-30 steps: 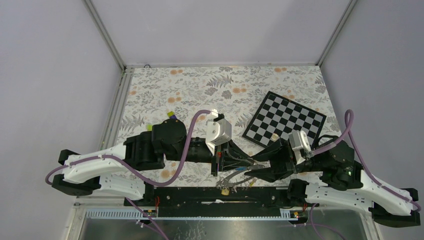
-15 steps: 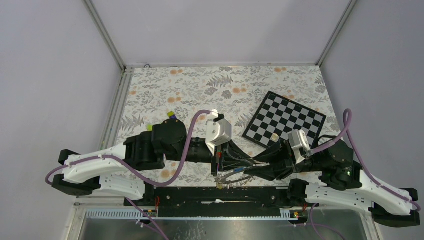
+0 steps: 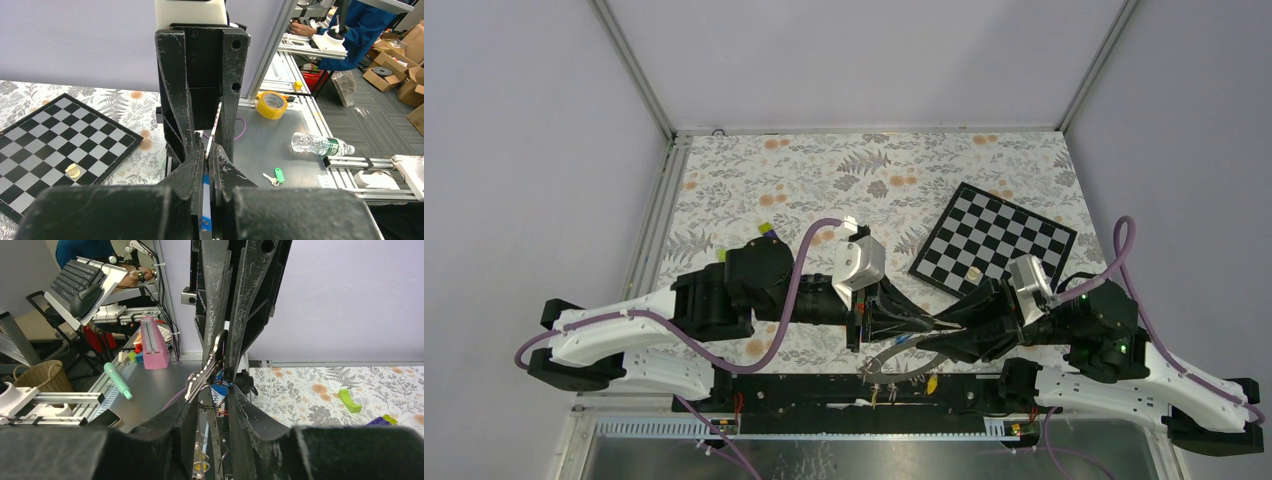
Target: Remove the keys from the keyring
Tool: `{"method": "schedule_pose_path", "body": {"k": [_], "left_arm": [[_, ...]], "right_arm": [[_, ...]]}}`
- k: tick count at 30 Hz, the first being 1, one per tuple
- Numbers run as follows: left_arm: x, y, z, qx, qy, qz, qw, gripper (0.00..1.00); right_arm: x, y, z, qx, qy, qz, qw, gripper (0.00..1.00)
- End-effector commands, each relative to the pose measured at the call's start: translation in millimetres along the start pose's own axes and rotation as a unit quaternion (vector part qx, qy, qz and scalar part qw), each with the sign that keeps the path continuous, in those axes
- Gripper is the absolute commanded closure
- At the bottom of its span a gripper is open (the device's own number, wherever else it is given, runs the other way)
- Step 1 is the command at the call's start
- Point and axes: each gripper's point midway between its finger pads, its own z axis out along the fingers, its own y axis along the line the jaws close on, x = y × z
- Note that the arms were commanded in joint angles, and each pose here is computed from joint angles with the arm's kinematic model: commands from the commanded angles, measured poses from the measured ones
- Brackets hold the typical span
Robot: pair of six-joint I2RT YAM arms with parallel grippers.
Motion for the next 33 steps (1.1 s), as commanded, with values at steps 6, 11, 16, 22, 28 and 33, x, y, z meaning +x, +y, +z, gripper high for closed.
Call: {"method": "schedule_pose_path", "body": {"k": [6,11,16,22,28,33], "left_arm": [[-39,-5,-3,0.003,-0.061,0.013,0.998,1.0],[-37,-2,-1,-0.002,-0.057,0.012,0.998,1.0],[-32,0,3,-0.006,-0.047,0.01,0.999,1.0],[-31,0,3,-0.007,-0.044,0.01,0.999,1.0],[-34,0,3,-0.006,-0.047,0.01,0.999,1.0],[-30,3,5,-0.014,-0.041,0.009,0.999,1.0]], "right_arm": [[-27,-5,-1,0.025,-0.046,-0.001,0.999,0.81],[-27,-15,-1,0.052,-0.043,-0.002,0.998,0.81],[-32,-23,-2,0.076,-0.044,-0.008,0.996,0.81],[-35,-25,-3,0.085,-0.049,-0.008,0.995,0.82],[-24,-33,-7,0.107,-0.021,-0.01,0.994,0.83],[-18,-43,-7,0.131,0.0,-0.014,0.991,0.85]]}}
